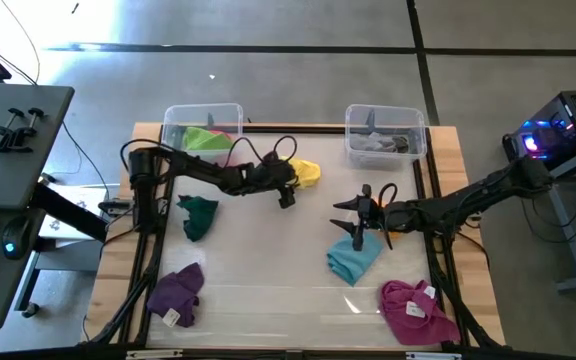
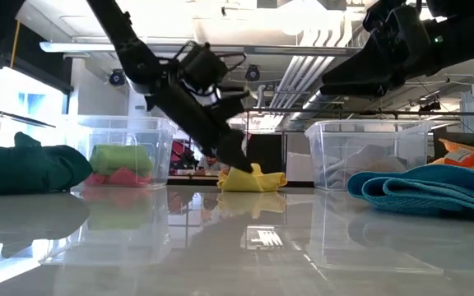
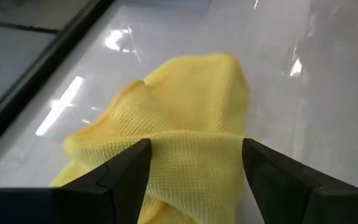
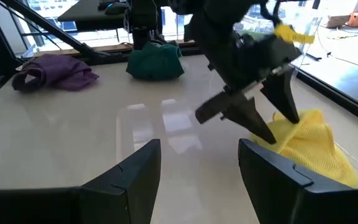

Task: Sort towels by color in basket
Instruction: Put the yellow microfiber cloth into the left transparent bin

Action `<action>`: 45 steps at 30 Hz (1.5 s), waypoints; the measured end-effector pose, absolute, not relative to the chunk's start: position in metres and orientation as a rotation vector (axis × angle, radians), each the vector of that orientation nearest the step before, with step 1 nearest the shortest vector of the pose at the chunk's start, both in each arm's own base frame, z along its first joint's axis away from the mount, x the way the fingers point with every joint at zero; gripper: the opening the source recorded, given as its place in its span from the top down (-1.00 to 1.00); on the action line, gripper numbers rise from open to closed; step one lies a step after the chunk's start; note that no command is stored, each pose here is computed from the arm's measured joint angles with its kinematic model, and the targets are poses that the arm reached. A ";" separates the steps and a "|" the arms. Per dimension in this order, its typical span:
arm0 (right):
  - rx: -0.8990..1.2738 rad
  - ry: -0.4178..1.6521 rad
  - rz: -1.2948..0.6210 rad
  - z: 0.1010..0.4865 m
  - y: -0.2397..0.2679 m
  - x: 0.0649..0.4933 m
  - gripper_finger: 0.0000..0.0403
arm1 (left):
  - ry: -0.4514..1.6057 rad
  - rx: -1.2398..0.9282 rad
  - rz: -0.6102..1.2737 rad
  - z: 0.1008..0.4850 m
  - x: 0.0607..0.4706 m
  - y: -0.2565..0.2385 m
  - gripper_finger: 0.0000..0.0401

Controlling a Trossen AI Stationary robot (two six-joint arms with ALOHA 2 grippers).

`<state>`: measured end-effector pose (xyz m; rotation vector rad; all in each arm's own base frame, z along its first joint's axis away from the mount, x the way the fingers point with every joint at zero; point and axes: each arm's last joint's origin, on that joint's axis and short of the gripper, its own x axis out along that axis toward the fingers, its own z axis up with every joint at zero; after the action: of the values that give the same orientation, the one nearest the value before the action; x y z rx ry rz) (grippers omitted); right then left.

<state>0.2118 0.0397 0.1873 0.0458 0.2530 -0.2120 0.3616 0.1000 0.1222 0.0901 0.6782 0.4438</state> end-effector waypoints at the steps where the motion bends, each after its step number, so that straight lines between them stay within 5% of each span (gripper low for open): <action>1: 0.046 0.253 -0.212 0.187 0.040 0.212 -0.04 | 0.685 0.088 0.444 0.119 0.363 0.102 -0.19; 12: 0.046 0.252 -0.214 0.187 0.040 0.212 -0.04 | 0.726 -0.023 0.385 0.094 0.362 0.111 -0.02; 29: 0.061 0.250 -0.217 0.187 0.040 0.212 -0.04 | 0.764 -0.044 0.349 0.093 0.359 0.108 0.95; 36: 0.061 0.251 -0.215 0.187 0.040 0.212 -0.04 | 0.768 0.039 0.361 0.123 0.356 0.085 0.98; 45: 0.060 0.254 -0.216 0.187 0.040 0.212 -0.04 | 0.619 0.270 0.510 0.217 0.333 0.041 0.99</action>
<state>0.2118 0.0398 0.1872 0.0598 0.2544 -0.2157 0.3335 0.0406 0.2169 0.2698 0.6188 0.5104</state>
